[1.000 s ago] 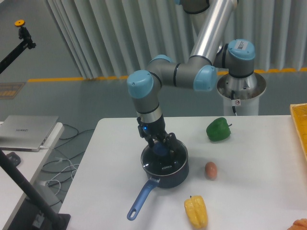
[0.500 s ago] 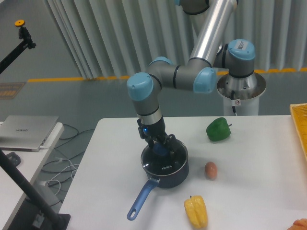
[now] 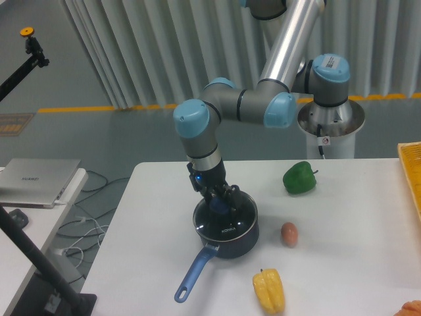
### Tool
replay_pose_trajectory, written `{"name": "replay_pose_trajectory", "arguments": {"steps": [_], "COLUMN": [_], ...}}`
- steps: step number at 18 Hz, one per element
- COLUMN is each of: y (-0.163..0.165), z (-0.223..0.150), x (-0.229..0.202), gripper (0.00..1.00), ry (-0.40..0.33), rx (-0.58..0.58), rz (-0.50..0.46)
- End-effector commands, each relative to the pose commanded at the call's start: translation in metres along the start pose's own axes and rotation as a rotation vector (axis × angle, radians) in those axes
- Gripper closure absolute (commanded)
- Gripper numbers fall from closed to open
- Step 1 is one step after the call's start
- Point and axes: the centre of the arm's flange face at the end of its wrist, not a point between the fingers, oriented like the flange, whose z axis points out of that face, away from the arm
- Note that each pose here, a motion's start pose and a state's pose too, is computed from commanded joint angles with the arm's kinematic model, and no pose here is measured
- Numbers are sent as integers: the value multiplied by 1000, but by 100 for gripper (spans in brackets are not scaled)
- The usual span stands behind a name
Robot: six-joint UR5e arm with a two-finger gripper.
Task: Open the lid
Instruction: 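Lift the glass lid off the saucepan rim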
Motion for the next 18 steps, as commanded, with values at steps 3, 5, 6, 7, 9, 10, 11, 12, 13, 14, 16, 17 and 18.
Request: {"name": "replay_pose_trajectory", "arguments": {"steps": [3,5,6,7,9,10,11,12,13,14,16,17,18], "y": [0,0,0,0,0,0,0,1,1,2,3,4,6], "z": [0,0,-1,-1,-2,-3,-4,-5,-6,-7,-13,-16,-21], "x": [0,1,0,0,0,0,0,0,0,0,1,1,1], "gripper": [48,51,52,52,52,52,52,52,52,52,52,52,52], "ry": [0,0,0,0,1,0,0,0,-1,1,0,-1,-1], "rx": [0,0,1,1,3,5,6,8,9,11,20,25,33], "rz": [0,2,0,0,1,1,1,3,3,3,4,2,1]}}
